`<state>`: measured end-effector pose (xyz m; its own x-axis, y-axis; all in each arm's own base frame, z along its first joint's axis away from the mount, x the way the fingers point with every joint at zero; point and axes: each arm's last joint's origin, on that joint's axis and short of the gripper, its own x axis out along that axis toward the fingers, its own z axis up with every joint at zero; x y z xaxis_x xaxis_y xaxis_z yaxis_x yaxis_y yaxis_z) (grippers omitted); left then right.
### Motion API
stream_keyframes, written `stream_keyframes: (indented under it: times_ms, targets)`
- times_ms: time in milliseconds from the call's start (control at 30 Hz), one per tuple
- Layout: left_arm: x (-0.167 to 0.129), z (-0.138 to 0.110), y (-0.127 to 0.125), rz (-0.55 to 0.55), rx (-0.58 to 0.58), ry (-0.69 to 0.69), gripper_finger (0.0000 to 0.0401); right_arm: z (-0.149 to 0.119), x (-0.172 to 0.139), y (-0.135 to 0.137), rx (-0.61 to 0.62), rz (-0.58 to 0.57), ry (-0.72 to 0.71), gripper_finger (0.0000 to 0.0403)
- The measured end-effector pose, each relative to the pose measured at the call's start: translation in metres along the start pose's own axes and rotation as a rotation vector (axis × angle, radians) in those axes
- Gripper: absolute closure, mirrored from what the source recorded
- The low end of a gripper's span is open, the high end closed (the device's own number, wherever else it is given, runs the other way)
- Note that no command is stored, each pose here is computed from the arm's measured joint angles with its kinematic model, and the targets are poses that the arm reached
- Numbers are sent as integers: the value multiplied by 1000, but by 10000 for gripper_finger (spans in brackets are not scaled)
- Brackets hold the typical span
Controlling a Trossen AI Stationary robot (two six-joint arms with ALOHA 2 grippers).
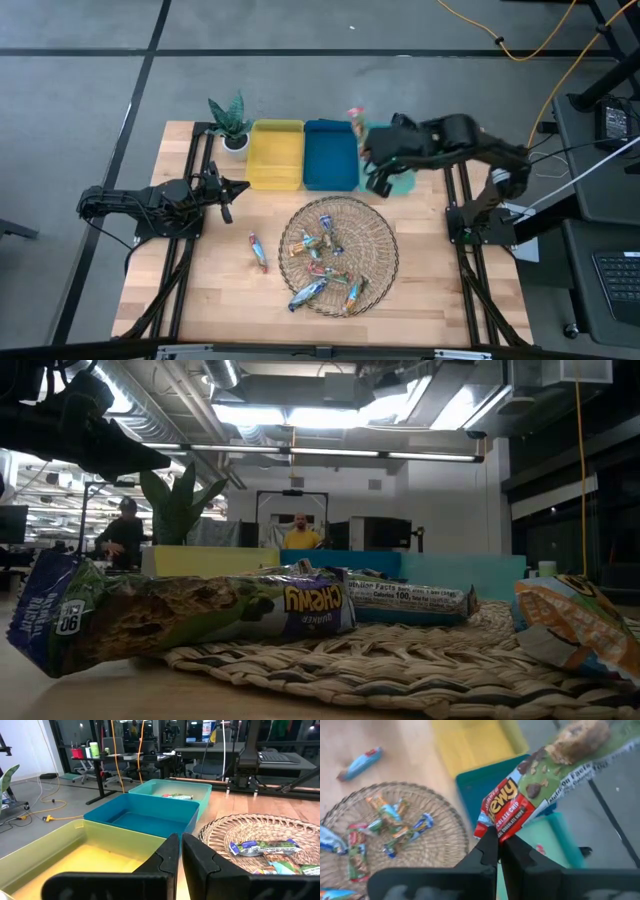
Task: Pick and place Granola Bars by type
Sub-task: Put the red granola bar into the green bin
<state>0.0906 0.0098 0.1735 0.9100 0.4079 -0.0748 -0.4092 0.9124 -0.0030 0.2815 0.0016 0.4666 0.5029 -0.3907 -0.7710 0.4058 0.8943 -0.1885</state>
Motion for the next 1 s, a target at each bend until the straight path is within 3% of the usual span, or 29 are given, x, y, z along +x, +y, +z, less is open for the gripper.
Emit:
stream_keyframes:
  times_ms: [233, 433, 767, 1000]
  targets:
    - [0, 0, 0, 0, 0, 0, 385, -18, -29, -41, 48, -44, -64, 391]
    - [0, 0, 0, 0, 0, 0, 385, -38, -31, -67, 88, -86, -67, 391]
    - [0, 0, 0, 0, 0, 0, 385, -69, 17, -89, 134, -12, -74, 391]
    - [0, 0, 0, 0, 0, 0, 385, -86, 54, -110, 176, 13, 3, 391]
